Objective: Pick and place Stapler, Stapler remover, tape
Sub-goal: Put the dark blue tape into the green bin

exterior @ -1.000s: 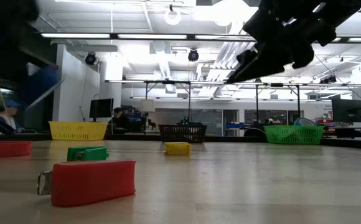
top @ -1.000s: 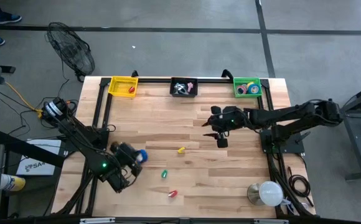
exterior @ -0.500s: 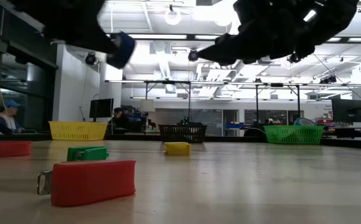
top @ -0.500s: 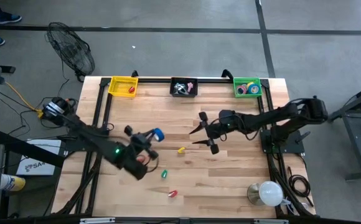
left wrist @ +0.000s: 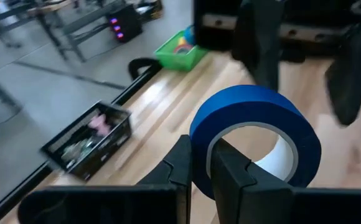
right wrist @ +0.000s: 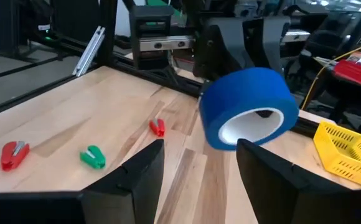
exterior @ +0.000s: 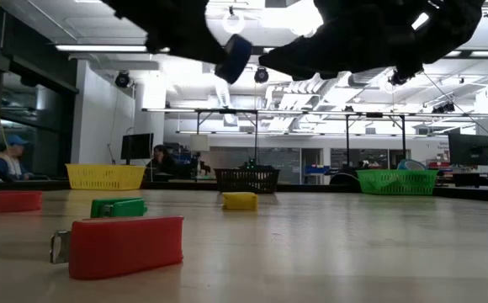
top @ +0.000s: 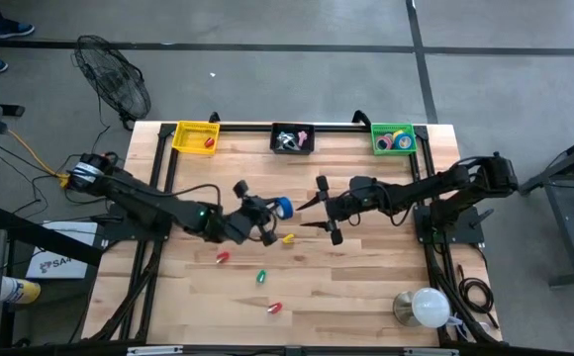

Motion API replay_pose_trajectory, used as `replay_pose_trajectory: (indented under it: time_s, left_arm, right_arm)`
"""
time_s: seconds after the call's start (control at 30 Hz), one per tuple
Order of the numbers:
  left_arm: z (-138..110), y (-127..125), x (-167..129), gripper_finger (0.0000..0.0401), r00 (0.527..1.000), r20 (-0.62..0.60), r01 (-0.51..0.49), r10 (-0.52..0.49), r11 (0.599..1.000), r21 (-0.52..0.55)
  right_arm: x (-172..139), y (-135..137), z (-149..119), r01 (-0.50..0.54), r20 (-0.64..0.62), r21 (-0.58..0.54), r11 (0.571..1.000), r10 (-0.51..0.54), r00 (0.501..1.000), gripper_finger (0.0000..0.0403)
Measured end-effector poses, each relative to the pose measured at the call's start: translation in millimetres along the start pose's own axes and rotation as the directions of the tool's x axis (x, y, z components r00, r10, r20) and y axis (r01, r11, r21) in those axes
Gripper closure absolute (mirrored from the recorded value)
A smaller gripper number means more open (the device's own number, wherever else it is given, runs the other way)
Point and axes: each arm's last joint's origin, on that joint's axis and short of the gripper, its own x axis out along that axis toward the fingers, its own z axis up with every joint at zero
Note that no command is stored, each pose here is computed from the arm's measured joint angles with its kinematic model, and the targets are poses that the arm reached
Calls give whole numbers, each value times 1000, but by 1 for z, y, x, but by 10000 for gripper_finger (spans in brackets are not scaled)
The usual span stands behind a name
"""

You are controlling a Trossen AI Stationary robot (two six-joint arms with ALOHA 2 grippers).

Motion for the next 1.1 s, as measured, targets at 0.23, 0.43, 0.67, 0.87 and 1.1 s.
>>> replay_pose_trajectory:
  time_s: [0.23, 0.43, 0.67, 0.87, 1.1]
  left_arm:
    - [11, 6, 11, 374, 994, 54, 97, -97, 995, 9]
    - [14, 9, 16, 374, 990, 71, 123, -123, 992, 8]
    - [17, 12, 19, 374, 985, 93, 148, -148, 989, 10]
    - [22, 11, 19, 374, 978, 129, 161, -164, 986, 36]
    - [22, 11, 19, 374, 977, 133, 162, -165, 986, 32]
  right_arm:
    - [0, -1, 2, 5, 23, -4, 1000, -5, 1000, 210]
    - [0, 0, 6, -2, 65, -10, 1000, 2, 998, 210]
    - [0, 0, 10, -11, 111, -3, 1000, 11, 994, 210]
    - [-1, 0, 13, -34, 144, -9, 999, 34, 989, 210]
    - [-1, -1, 16, -29, 175, 1, 1000, 29, 984, 242]
